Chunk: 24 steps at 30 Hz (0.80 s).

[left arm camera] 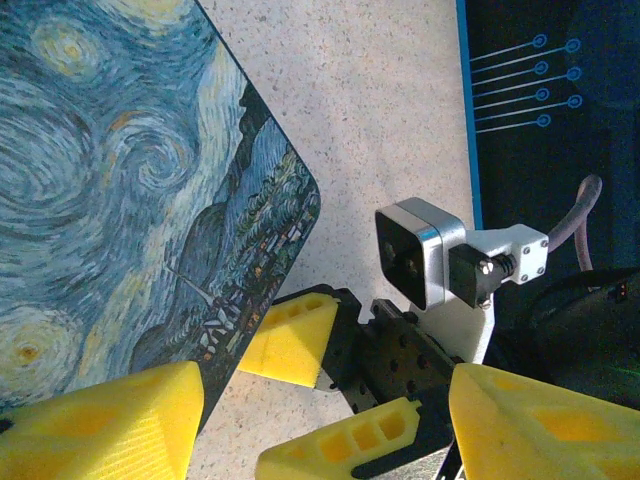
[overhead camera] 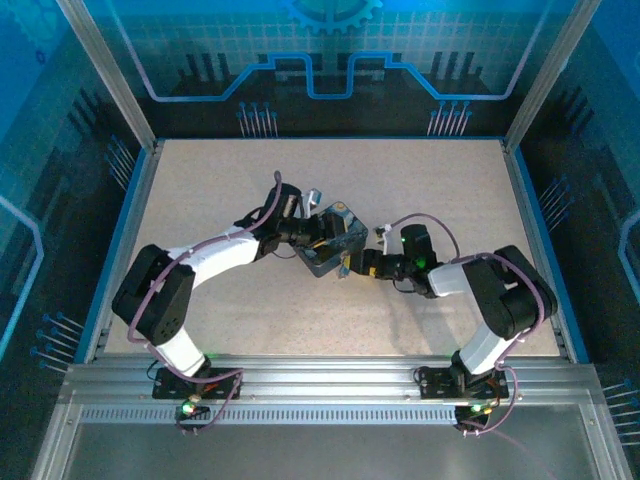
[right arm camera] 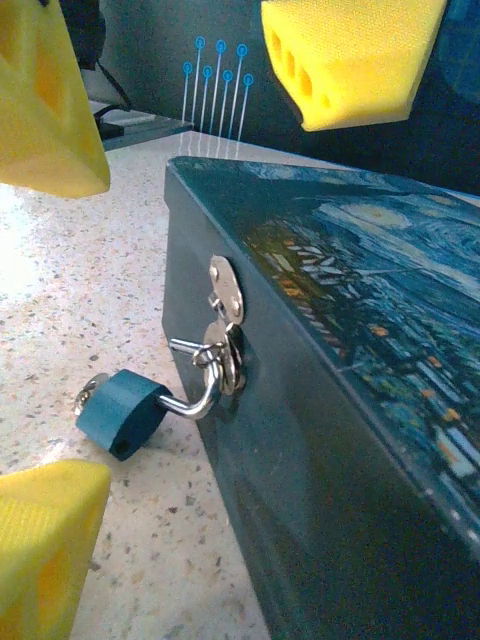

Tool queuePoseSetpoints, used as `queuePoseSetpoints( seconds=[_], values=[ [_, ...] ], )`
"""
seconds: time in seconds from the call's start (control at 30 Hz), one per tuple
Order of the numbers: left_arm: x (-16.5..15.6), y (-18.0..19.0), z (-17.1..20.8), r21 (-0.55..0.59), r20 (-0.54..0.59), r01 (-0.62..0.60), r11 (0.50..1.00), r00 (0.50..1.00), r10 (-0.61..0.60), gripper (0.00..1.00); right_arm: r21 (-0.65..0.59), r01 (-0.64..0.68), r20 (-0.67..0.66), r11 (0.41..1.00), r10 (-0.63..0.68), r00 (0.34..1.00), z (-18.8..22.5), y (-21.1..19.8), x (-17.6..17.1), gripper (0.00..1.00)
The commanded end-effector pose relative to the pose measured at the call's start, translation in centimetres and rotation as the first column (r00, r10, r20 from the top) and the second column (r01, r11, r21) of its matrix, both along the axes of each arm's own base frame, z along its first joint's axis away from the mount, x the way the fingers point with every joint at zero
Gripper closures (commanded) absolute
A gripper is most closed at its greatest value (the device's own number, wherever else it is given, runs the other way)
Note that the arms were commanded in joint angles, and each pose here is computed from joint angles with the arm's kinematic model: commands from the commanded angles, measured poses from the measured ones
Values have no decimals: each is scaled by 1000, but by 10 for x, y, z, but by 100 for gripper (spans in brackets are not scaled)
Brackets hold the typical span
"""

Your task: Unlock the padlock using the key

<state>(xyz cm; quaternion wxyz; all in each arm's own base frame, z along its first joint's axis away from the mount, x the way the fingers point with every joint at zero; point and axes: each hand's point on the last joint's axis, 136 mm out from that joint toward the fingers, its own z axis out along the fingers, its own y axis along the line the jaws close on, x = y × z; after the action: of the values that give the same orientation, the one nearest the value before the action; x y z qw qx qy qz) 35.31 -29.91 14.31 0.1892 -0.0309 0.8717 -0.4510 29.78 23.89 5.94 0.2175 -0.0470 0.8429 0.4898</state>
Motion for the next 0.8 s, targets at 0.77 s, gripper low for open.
queuePoseSetpoints(
  seconds=[0.77],
  values=[
    [-12, 7, -34, 43, -90, -23, 999, 996, 27, 34, 108, -100, 28, 989, 97, 995, -6, 31, 14, 44]
  ],
)
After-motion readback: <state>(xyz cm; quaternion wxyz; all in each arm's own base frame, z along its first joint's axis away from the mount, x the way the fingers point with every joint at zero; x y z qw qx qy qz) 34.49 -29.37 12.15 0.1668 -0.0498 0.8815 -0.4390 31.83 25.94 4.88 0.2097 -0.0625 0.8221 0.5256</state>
